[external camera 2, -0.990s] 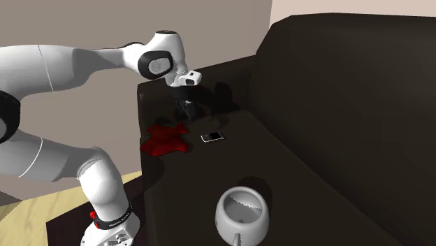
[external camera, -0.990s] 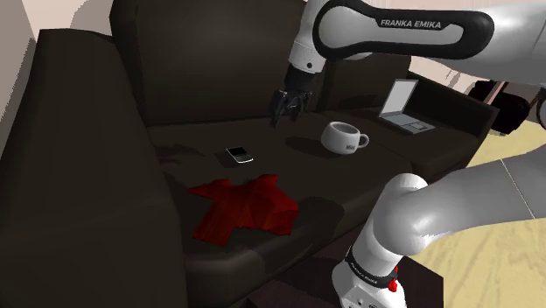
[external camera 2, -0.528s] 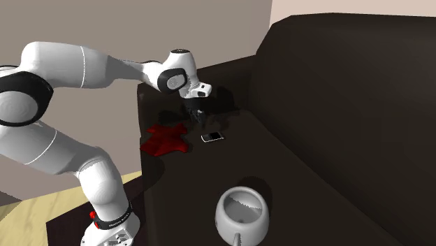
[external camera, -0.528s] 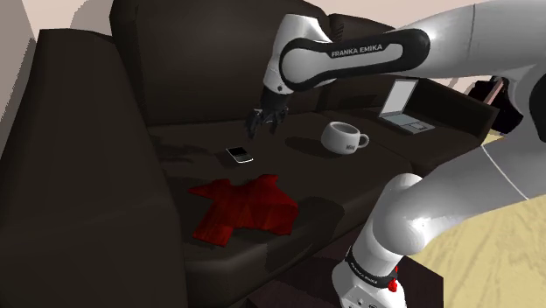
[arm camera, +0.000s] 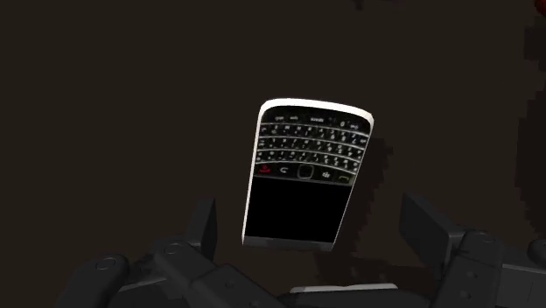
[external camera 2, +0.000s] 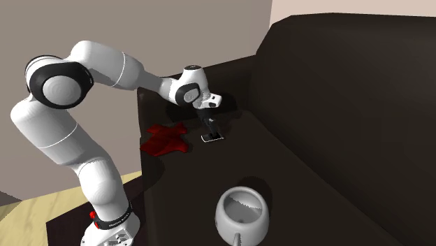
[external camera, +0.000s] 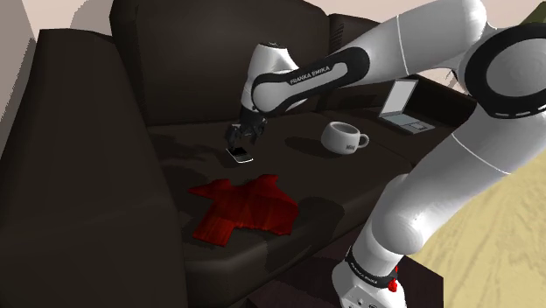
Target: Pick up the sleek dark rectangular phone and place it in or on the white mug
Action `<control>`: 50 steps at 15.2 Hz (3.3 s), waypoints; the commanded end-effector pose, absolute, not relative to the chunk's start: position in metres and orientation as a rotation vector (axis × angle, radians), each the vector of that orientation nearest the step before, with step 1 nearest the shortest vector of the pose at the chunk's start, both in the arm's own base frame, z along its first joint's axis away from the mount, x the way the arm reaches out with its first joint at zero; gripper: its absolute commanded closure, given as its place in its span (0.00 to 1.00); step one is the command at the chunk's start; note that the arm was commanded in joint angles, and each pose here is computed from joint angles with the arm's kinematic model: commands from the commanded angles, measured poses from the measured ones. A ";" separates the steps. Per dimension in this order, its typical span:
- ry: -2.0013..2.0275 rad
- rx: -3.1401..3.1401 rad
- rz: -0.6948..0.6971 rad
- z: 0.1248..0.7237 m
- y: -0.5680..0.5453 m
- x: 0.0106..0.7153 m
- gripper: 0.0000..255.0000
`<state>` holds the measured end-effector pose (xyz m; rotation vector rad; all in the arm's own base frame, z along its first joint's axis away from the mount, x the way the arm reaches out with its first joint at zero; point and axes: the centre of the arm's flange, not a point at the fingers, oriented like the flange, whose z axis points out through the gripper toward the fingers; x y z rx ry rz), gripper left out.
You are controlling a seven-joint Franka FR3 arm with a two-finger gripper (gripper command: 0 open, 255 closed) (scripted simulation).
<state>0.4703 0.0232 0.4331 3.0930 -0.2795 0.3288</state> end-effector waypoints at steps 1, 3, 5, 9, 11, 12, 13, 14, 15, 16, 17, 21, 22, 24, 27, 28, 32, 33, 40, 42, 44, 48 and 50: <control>-0.283 3.091 0.335 0.421 0.023 0.477 0.00; -0.283 3.091 0.335 0.410 0.023 0.479 0.00; -0.283 3.091 0.335 0.400 0.023 0.481 0.00; -0.283 3.091 0.335 0.392 0.022 0.483 0.00; -0.283 3.091 0.335 0.392 0.022 0.483 0.00; -0.283 3.091 0.335 0.392 0.022 0.483 0.00; -0.283 3.091 0.335 0.392 0.022 0.483 0.00; -0.283 3.091 0.335 0.392 0.022 0.483 0.00; -0.283 3.091 0.335 0.392 0.022 0.483 1.00; -0.283 3.091 0.335 0.392 0.022 0.483 1.00; -0.283 3.091 0.335 0.392 0.022 0.483 1.00; -0.283 3.091 0.335 0.392 0.022 0.483 1.00; -0.283 3.091 0.335 0.392 0.023 0.483 1.00; -0.283 3.091 0.335 0.392 0.022 0.483 1.00; -0.283 3.091 0.335 0.408 0.022 0.483 1.00; -0.283 3.091 0.335 0.413 0.022 0.483 1.00; -0.283 3.091 0.335 0.434 0.022 0.483 1.00; -0.283 3.091 0.335 0.440 0.022 0.483 1.00; -0.283 3.091 0.335 0.476 0.022 0.483 1.00; -0.283 3.091 0.335 0.487 0.022 0.483 1.00; -0.283 3.091 0.335 0.498 0.022 0.483 1.00; -0.283 3.091 0.335 0.519 0.022 0.483 1.00; -0.283 3.091 0.335 0.529 0.022 0.483 1.00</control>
